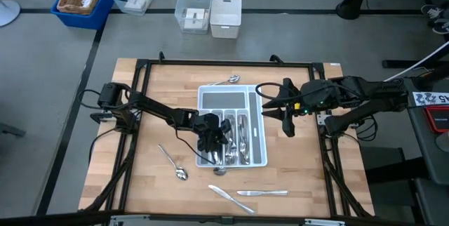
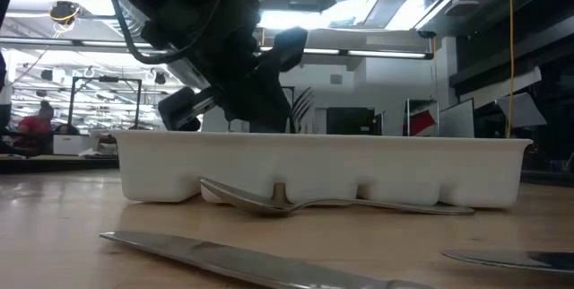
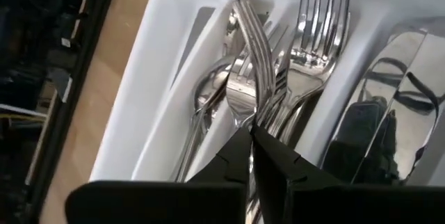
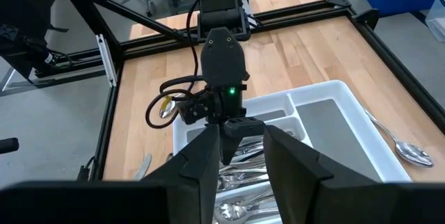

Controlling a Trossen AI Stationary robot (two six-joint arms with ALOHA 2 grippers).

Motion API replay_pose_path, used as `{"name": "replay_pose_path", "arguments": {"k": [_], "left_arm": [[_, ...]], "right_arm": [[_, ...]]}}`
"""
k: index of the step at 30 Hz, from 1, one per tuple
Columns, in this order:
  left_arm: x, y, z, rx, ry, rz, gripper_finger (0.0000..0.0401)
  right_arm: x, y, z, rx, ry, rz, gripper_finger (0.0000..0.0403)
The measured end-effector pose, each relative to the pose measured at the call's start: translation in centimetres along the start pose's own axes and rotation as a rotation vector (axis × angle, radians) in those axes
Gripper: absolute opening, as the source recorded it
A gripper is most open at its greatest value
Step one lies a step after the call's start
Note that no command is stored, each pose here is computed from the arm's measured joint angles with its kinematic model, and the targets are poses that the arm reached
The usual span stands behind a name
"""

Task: Sort silverware
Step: Put the silver fork into the white cutlery tray, then put the silver spoon into the white cutlery tray

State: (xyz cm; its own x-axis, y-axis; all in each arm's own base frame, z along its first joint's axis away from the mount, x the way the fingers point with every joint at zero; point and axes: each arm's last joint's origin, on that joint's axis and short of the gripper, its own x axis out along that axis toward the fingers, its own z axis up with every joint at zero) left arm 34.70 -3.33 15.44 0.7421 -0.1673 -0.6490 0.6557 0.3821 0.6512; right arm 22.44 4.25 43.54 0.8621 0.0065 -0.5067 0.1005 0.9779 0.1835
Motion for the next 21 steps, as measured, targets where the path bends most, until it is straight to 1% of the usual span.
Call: {"name": "replay_pose_path", "arguments": {"k": [4, 8, 12, 14, 17, 19, 21], "left_arm": [[0.0, 0.0, 0.0, -0.062, 0.002, -0.002, 0.0038], [0.0, -0.2, 0.3, -0.066, -0.002, -0.010, 0.0077], [0.0, -0.5, 1.0, -0.071, 0.000, -0.005, 0.0099], [-0.6, -0.2, 1.5, -0.150, 0.024, 0.034, 0.0100], [-2.4, 1.3, 1.6, -0.335, 0.034, 0.138, 0.0096], [-3.8, 2.5, 1.1, -0.455, 0.025, 0.199, 0.0092], [-5.4, 3.8, 0.3, -0.562, 0.012, 0.267, 0.0089]], "right_arm": [[0.0, 0.0, 0.0, 0.000, 0.000, 0.000, 0.0115], [0.0, 0.0, 0.0, 0.000, 0.000, 0.001, 0.0115], [0.0, 0.0, 0.0, 0.000, 0.000, 0.001, 0.0115], [0.0, 0.0, 0.0, 0.001, 0.001, 0.001, 0.0115], [-0.1, 0.0, 0.0, 0.001, -0.001, 0.002, 0.0115], [-0.2, -0.1, 0.0, -0.007, -0.006, -0.003, 0.0115], [-0.4, -0.2, 0.0, -0.022, -0.015, -0.030, 0.0115]]}}
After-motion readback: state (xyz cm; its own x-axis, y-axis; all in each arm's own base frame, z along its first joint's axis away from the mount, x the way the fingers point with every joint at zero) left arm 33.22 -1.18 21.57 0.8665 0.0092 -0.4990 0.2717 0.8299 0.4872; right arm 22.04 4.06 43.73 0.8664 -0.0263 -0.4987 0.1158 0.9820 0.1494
